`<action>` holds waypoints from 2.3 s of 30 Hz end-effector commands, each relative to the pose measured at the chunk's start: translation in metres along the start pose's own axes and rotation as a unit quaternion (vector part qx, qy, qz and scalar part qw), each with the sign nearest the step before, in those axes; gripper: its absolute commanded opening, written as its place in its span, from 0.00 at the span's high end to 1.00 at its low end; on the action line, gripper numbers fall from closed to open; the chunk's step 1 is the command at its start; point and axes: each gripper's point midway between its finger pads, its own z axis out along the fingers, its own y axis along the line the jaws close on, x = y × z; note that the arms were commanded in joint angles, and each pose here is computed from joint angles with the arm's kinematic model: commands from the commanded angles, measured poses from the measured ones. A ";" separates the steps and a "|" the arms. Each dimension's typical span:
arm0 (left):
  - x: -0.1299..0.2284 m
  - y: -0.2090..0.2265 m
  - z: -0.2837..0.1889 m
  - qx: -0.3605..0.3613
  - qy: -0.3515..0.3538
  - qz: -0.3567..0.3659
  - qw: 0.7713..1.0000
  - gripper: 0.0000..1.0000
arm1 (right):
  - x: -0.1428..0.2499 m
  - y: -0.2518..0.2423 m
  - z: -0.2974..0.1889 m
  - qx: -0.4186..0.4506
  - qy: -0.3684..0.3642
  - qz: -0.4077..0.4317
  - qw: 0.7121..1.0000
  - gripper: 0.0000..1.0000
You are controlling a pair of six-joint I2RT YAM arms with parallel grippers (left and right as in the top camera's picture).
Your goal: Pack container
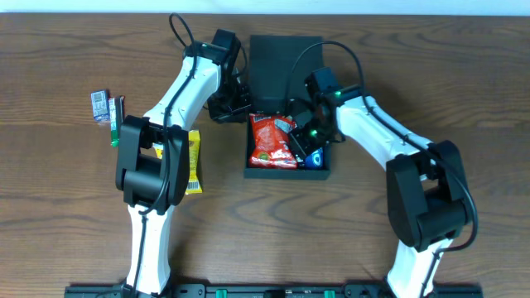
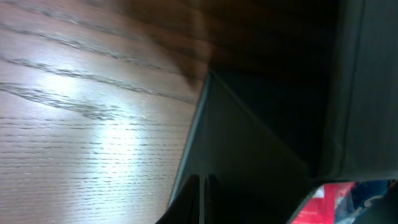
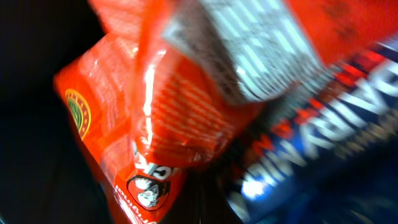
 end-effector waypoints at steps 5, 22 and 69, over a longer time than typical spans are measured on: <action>0.009 -0.008 0.007 0.008 0.016 0.000 1.000 0.94 | 0.005 0.015 0.014 -0.001 0.019 -0.005 1.000 0.99; 0.010 -0.006 0.006 0.004 0.018 -0.001 1.000 0.94 | -0.048 -0.017 -0.086 0.086 -0.094 0.016 0.992 0.99; 0.030 -0.011 0.010 -0.011 0.045 -0.002 0.999 0.94 | -0.051 -0.110 -0.058 0.023 -0.156 0.178 0.971 0.98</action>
